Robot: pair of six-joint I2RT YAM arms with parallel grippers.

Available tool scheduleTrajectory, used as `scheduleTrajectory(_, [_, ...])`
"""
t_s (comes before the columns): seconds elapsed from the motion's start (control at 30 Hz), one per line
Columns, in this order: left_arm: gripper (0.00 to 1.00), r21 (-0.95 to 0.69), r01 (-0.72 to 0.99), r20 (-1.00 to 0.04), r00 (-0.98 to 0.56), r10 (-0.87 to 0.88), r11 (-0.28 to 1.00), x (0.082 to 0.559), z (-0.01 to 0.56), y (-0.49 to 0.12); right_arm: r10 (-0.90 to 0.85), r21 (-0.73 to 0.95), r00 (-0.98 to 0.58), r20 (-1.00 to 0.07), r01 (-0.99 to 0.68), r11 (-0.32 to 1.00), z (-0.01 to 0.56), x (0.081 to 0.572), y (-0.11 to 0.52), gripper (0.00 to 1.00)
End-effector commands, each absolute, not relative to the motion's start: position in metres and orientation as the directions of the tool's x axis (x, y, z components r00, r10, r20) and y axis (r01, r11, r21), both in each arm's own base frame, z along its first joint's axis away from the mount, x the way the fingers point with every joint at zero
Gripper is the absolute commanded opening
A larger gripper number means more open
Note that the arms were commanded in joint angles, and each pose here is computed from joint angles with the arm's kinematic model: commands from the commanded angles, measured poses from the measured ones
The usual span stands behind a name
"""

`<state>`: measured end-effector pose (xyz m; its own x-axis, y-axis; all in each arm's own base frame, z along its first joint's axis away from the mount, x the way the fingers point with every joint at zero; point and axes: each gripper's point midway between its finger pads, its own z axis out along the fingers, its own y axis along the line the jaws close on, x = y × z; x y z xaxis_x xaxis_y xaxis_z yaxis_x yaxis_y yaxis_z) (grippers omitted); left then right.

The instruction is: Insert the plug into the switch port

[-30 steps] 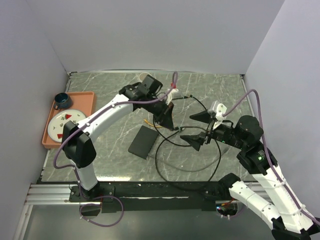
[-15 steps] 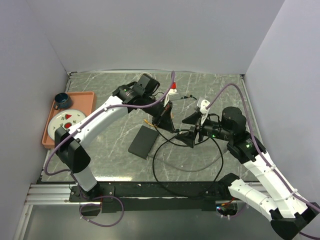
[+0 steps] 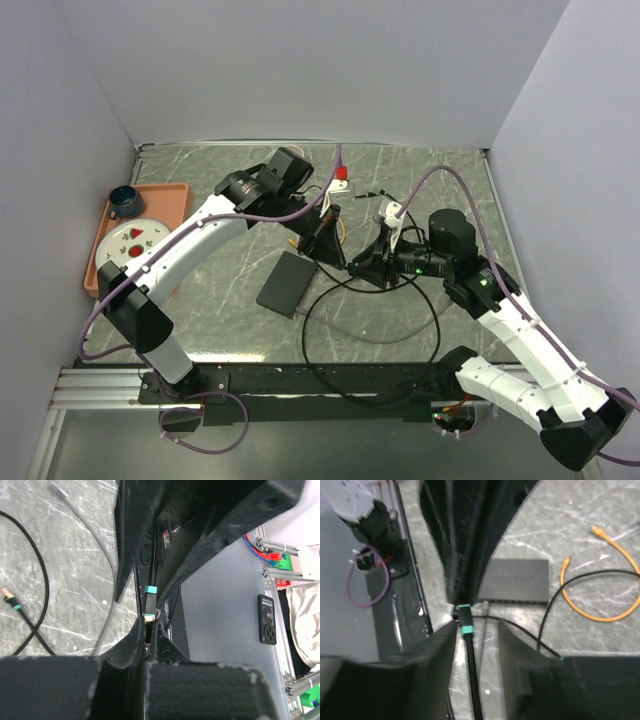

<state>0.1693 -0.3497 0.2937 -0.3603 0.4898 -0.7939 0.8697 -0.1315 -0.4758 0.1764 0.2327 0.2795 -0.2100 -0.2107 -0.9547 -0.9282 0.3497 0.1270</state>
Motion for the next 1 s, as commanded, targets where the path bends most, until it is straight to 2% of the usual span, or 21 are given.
scheduleTrajectory(0.0, [0.01, -0.393, 0.884, -0.871, -0.269, 0.411, -0.254, 0.15, 0.328, -0.344, -0.208, 0.116, -0.19, -0.959, -0.939, 0.324, 0.296, 0.175, 0.238, 0.21])
scheduleTrajectory(0.07, [0.01, -0.388, 0.887, -0.873, -0.266, 0.409, -0.25, 0.15, 0.328, -0.343, -0.208, 0.121, -0.197, -0.958, -0.936, 0.331, 0.296, 0.177, 0.239, 0.0])
scheduleTrajectory(0.13, [0.04, -0.382, 0.897, -0.871, -0.268, 0.411, -0.224, 0.155, 0.325, -0.344, -0.202, 0.125, -0.206, -0.958, -0.928, 0.351, 0.296, 0.18, 0.238, 0.0])
scheduleTrajectory(0.17, [0.1, -0.379, 0.902, -0.87, -0.271, 0.411, -0.206, 0.158, 0.325, -0.345, -0.197, 0.127, -0.208, -0.958, -0.926, 0.356, 0.296, 0.181, 0.238, 0.0])
scheduleTrajectory(0.2, [0.27, -0.386, 0.906, -0.864, -0.289, 0.413, -0.172, 0.161, 0.326, -0.345, -0.183, 0.118, -0.194, -0.964, -0.926, 0.36, 0.3, 0.182, 0.239, 0.0])
scheduleTrajectory(0.23, [0.34, -0.346, 0.931, -0.876, -0.279, 0.394, -0.112, 0.177, 0.324, -0.349, -0.174, 0.127, -0.203, -0.964, -0.921, 0.369, 0.298, 0.183, 0.239, 0.0])
scheduleTrajectory(0.27, [0.45, -0.368, 0.929, -0.864, -0.327, 0.382, -0.037, 0.186, 0.326, -0.35, -0.164, 0.128, -0.202, -0.966, -0.917, 0.378, 0.3, 0.184, 0.238, 0.0])
scheduleTrajectory(0.3, [0.64, -0.352, 0.936, -0.872, -0.337, 0.356, 0.022, 0.195, 0.327, -0.348, -0.158, 0.135, -0.208, -0.965, -0.916, 0.378, 0.298, 0.183, 0.238, 0.0])
scheduleTrajectory(0.33, [0.71, -0.305, 0.947, -0.896, -0.322, 0.305, 0.102, 0.217, 0.334, -0.349, -0.138, 0.14, -0.206, -0.969, -0.915, 0.379, 0.302, 0.184, 0.24, 0.0])
scheduleTrajectory(0.4, [0.8, -0.35, 0.918, -0.896, -0.386, 0.219, 0.188, 0.234, 0.343, -0.336, -0.123, 0.154, -0.216, -0.969, -0.912, 0.381, 0.303, 0.184, 0.24, 0.0])
scheduleTrajectory(0.47, [0.82, -0.336, 0.909, -0.922, -0.371, 0.11, 0.247, 0.259, 0.361, -0.325, -0.106, 0.156, -0.215, -0.971, -0.903, 0.399, 0.305, 0.188, 0.24, 0.0])
scheduleTrajectory(0.57, [0.84, -0.36, 0.892, -0.927, -0.376, 0.007, 0.272, 0.263, 0.374, -0.317, -0.053, 0.195, -0.236, -0.97, -0.893, 0.406, 0.311, 0.19, 0.243, 0.0])
scheduleTrajectory(0.77, [0.81, -0.404, 0.894, -0.915, -0.394, -0.088, 0.194, 0.25, 0.382, -0.319, 0.096, 0.297, -0.282, -0.955, -0.876, 0.381, 0.332, 0.188, 0.249, 0.0])
scheduleTrajectory(0.97, [0.79, -0.346, 0.935, -0.933, -0.333, -0.137, 0.076, 0.225, 0.395, -0.317, 0.241, 0.384, -0.316, -0.918, -0.862, 0.332, 0.359, 0.189, 0.251, 0.0])
